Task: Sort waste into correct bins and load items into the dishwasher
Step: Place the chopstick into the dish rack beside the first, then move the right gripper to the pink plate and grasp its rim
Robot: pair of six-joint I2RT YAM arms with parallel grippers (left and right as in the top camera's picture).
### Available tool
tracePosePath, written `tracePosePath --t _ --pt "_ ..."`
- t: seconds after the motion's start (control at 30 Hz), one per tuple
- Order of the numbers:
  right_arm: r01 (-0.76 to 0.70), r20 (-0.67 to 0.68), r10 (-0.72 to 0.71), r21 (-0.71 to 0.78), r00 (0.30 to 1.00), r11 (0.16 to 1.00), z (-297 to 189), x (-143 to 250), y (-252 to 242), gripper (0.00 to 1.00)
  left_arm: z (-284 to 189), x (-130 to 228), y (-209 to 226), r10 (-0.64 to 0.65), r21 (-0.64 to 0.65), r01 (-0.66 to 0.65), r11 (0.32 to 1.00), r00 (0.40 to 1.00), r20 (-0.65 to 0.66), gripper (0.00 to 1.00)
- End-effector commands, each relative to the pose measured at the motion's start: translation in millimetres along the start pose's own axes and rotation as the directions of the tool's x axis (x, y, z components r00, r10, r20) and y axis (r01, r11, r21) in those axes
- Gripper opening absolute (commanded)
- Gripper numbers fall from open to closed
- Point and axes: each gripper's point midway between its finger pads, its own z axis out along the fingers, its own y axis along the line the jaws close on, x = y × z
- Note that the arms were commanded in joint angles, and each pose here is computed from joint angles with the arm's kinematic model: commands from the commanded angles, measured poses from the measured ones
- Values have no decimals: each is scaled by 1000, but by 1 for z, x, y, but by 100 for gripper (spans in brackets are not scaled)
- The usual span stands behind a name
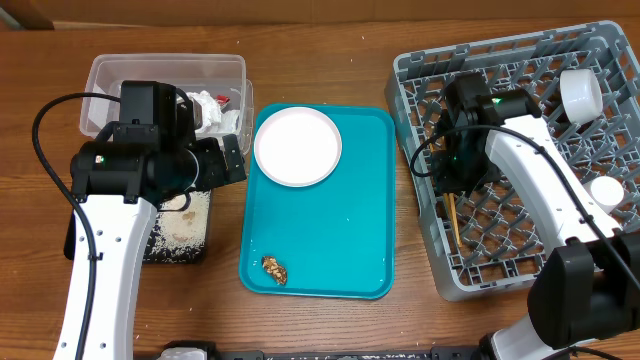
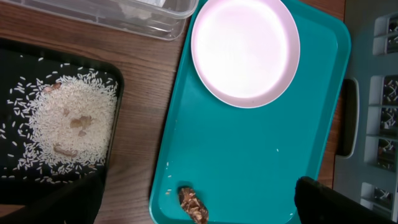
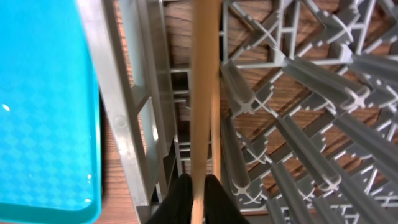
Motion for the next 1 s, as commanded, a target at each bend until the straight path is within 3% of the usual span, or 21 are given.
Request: tracePosePath --t 0.0,0.17,0.23,0.27,0.37,0.47,0.67,0.97 --pt "7 36 -6 -18 999 1000 -11 -9 5 12 -2 -5 0 -8 -3 8 1000 1000 13 100" --pt "7 121 -3 -36 993 999 -38 -21 8 16 -2 -5 0 -8 -3 8 1000 1000 13 100" --pt "25 189 -3 -119 982 993 -62 -31 22 19 -2 -5 0 -8 -3 8 1000 1000 14 100" --pt "42 218 -3 -177 976 983 -72 -36 32 24 -2 -5 0 -7 -3 7 1000 1000 14 100" --pt "148 317 -6 -424 948 893 -106 -51 79 56 -2 -6 0 -7 -2 7 1000 1000 16 100" --pt "257 408 -1 -574 913 777 -132 -67 111 54 -2 -6 0 -7 -1 7 1000 1000 17 100" --pt "153 440 94 -492 893 857 -112 -108 116 56 -2 -5 0 -4 -5 4 1000 1000 14 100" --pt "99 364 23 -314 931 944 -21 -128 160 62 -2 -6 1 -4 -11 4 1000 1000 16 100"
